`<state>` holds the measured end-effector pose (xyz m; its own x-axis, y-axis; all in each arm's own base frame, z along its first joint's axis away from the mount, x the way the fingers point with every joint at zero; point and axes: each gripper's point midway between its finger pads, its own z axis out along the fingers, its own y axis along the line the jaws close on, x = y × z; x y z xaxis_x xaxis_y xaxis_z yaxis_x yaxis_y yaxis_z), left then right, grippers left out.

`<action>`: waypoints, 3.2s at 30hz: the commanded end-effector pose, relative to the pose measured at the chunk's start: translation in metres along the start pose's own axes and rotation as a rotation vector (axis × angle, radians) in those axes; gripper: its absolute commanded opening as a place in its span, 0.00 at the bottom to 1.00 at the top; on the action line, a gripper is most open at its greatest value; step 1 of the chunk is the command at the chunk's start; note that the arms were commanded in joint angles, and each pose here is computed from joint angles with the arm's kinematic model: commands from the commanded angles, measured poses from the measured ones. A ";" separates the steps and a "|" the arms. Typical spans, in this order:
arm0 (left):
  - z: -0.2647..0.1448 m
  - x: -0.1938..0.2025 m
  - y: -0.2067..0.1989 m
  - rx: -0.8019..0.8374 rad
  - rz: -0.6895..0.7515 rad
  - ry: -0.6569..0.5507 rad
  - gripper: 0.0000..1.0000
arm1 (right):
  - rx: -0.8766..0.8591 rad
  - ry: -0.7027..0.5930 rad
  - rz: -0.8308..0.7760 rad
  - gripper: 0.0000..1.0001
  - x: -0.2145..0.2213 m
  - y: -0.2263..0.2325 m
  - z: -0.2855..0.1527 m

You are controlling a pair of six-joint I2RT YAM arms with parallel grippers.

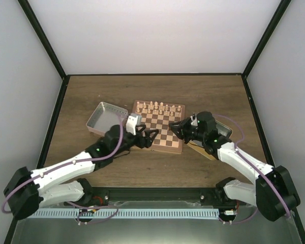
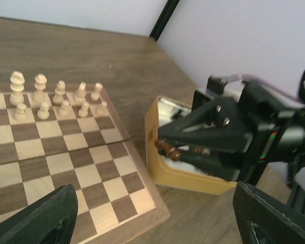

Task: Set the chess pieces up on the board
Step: Place the chess piece on the chessboard.

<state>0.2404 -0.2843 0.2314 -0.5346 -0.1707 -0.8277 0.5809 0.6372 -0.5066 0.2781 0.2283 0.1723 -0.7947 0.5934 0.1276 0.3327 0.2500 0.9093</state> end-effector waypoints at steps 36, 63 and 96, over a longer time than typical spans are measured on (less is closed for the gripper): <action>0.110 0.028 -0.016 -0.042 0.086 0.036 0.17 | -0.048 0.099 0.210 0.13 0.016 0.020 0.013; 0.049 0.059 0.064 -0.368 0.123 0.763 0.04 | 0.209 -0.346 -0.328 0.72 -0.049 -0.020 -0.047; 0.064 0.100 0.131 -0.481 0.078 0.993 0.04 | 0.283 -0.302 -0.333 0.72 -0.048 -0.052 -0.038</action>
<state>0.2990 -0.2623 0.0672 -0.8926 0.4109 -0.1853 0.4370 0.8898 -0.1318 0.2795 0.1609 0.1378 -0.7173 0.6294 -0.2989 0.2397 0.6256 0.7424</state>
